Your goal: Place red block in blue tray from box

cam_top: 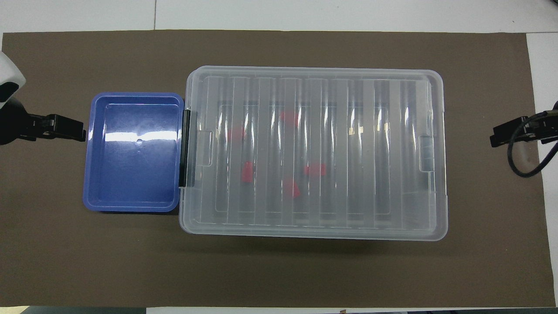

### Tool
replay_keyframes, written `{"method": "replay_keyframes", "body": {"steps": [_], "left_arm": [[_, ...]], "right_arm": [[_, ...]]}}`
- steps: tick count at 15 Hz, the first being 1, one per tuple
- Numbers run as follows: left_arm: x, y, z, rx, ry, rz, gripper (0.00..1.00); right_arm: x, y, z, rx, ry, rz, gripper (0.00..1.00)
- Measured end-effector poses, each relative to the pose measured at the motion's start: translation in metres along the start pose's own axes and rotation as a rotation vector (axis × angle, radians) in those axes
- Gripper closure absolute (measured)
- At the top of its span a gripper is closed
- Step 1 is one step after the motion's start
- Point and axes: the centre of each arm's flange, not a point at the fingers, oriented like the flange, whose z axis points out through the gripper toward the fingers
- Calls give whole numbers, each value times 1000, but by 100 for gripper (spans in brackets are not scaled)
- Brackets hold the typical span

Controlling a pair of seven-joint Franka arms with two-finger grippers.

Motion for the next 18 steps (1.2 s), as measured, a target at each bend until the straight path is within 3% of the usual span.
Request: {"method": "replay_keyframes", "body": {"steps": [6,9,18], "left_arm": [[0,0,0,0,0,0,0],[0,0,0,0,0,0,0],[0,0,0,0,0,0,0]], "right_arm": [[0,0,0,0,0,4,0],[6,-4,5,-1,42,54,0],[30,-77,96,13,124,-14,0]]}}
